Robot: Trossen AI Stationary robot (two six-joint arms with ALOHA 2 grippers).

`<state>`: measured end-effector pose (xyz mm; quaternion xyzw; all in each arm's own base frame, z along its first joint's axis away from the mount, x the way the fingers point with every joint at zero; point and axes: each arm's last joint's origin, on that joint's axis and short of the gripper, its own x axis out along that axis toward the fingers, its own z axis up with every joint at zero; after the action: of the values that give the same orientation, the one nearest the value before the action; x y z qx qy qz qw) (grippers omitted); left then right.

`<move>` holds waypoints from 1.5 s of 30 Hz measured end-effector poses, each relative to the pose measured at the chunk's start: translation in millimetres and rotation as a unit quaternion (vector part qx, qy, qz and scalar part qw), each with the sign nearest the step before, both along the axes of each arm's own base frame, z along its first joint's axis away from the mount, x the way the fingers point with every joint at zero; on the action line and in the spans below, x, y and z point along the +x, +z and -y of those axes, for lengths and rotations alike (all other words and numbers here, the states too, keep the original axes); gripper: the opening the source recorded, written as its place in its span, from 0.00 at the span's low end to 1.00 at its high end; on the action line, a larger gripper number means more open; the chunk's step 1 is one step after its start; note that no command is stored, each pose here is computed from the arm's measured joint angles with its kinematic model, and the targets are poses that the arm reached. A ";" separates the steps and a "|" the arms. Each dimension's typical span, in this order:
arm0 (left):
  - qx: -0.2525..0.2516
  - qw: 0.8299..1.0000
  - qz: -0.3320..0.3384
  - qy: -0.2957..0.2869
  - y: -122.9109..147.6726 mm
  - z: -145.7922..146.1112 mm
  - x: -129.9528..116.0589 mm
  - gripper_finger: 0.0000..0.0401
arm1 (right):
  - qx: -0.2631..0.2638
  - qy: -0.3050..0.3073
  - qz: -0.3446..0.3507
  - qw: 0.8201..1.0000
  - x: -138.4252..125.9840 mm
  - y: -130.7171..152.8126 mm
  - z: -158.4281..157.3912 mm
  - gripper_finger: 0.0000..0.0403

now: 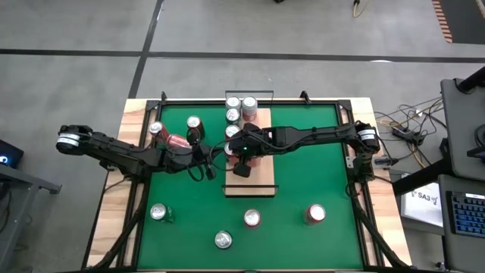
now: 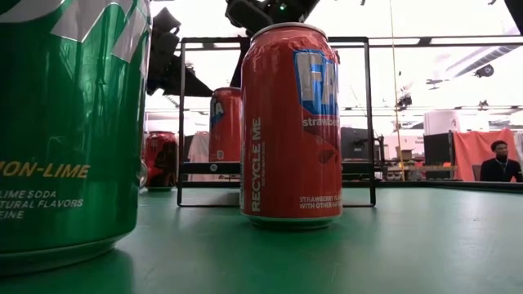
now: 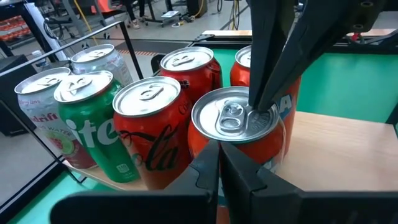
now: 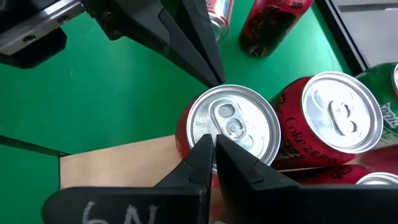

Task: Place canned beverage on shelf
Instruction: Put the orange soda can on the shelf and aligned with the other orange soda can

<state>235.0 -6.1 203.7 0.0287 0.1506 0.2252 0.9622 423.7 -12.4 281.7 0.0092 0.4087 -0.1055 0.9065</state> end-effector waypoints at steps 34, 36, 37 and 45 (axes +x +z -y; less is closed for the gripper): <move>-0.021 0.998 -0.057 -0.014 -17.4 9.5 -1.3 0.00 | -0.016 0.006 0.005 1.000 -8.2 12.8 4.1 0.03; -0.016 0.998 -0.057 -0.015 -18.5 8.8 0.6 0.00 | -0.017 0.006 0.005 1.000 -8.4 13.0 4.1 0.03; -0.015 0.998 -0.057 -0.015 -19.1 8.9 1.3 0.00 | -0.016 0.006 0.004 1.000 -8.6 12.8 4.1 0.03; -0.013 0.998 -0.052 -0.015 -21.0 9.0 4.2 0.00 | -0.014 0.004 -0.004 1.000 -8.9 10.7 4.1 0.03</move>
<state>239.3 -15.1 182.7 0.0300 0.2030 0.2067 0.9566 414.8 -16.5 292.4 -0.0058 0.4108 -0.1082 0.9053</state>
